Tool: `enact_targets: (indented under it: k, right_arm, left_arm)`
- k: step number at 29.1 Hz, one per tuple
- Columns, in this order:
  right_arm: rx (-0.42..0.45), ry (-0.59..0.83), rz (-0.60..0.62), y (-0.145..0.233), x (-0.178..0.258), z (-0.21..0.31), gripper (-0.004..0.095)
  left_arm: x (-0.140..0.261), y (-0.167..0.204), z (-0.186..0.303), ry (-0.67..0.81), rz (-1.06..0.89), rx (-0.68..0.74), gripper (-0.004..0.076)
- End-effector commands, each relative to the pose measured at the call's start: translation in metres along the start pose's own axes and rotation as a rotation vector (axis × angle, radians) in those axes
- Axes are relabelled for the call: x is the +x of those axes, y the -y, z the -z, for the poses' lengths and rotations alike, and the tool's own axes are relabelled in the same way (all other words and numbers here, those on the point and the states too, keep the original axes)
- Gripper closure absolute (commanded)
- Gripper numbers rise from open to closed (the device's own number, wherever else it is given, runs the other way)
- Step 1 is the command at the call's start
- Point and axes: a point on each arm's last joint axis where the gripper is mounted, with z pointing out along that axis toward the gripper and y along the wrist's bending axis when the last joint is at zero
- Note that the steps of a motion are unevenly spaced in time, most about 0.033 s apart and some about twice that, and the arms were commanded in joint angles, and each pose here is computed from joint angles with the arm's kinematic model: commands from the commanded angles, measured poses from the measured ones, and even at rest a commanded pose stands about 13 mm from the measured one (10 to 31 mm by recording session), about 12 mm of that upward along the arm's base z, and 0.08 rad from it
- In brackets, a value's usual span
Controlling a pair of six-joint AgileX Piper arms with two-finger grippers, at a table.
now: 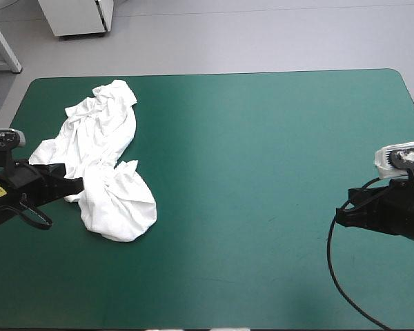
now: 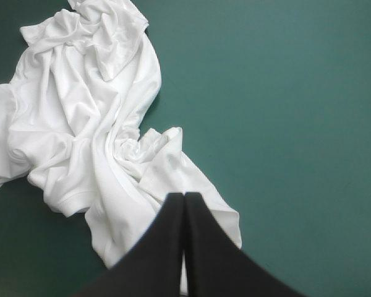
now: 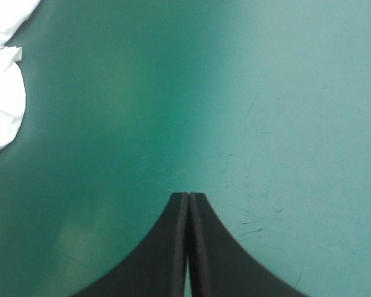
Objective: Fold the cloth
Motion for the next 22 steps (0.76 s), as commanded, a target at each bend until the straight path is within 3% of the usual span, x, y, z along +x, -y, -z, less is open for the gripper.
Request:
enact_targets:
  k: [1,10,13,17,22]
  right_arm:
    - [-0.001,0.079,0.003,-0.001,-0.009,0.005,0.0927]
    - [-0.001,0.079,0.003,-0.001,-0.009,0.005,0.0927]
    - [-0.001,0.079,0.003,-0.001,-0.009,0.005,0.0927]
    - [0.001,0.096,0.003,-0.001,-0.011,0.005,0.0927]
    - [0.008,0.167,0.003,0.0,-0.017,0.006,0.0927]
  left_arm:
    - [-0.011,0.003,0.008,0.098,0.003,0.013,0.0733]
    - [-0.019,0.004,0.014,0.169,-0.007,0.008,0.0732]
    - [-0.029,0.005,0.021,0.223,-0.074,0.001,0.0696]
    - [-0.048,0.009,0.035,0.287,-0.122,0.0,0.0562]
    - [-0.068,0.013,0.047,0.303,-0.135,0.013,0.0297]
